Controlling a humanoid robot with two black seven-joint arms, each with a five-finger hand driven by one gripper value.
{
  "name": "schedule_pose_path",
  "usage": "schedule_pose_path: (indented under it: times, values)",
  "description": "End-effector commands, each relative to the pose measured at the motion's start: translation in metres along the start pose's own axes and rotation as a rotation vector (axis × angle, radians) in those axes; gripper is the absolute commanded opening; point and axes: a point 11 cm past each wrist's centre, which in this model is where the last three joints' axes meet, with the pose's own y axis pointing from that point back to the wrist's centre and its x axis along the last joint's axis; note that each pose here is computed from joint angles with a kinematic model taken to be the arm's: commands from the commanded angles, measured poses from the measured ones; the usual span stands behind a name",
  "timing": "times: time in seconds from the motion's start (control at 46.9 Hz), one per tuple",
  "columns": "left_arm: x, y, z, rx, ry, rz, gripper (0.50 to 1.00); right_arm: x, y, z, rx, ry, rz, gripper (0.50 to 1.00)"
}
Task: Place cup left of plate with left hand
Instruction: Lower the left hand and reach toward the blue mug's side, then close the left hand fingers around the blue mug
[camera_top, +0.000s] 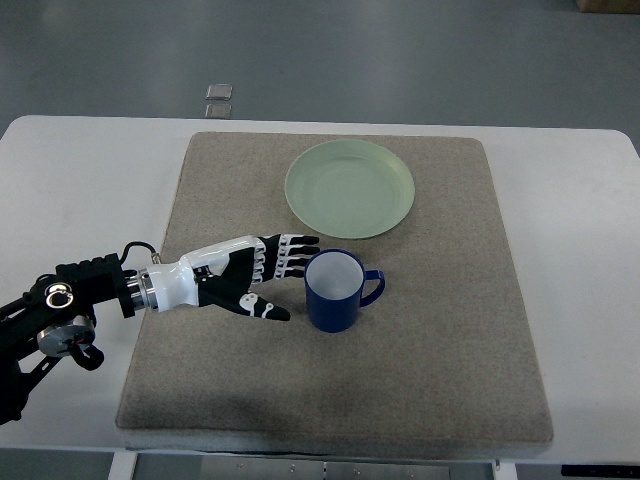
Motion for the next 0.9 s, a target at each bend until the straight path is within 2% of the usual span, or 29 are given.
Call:
schedule_pose_path:
  times: [0.0,0.341,0.875]
  values:
    - [-0.002,-0.008,0.001,0.003,-0.025,-0.008,0.999,0.000,0.000,0.000,0.000,0.000,0.000,0.932]
    - [-0.003,-0.034,0.003,-0.018,-0.007,-0.016,0.999,0.000,0.000,0.000,0.000,0.000,0.000,0.932]
    - [-0.013,-0.045,0.006,-0.021,-0.012,-0.056,0.992,0.000,0.000,0.000,0.000,0.000,0.000,0.932]
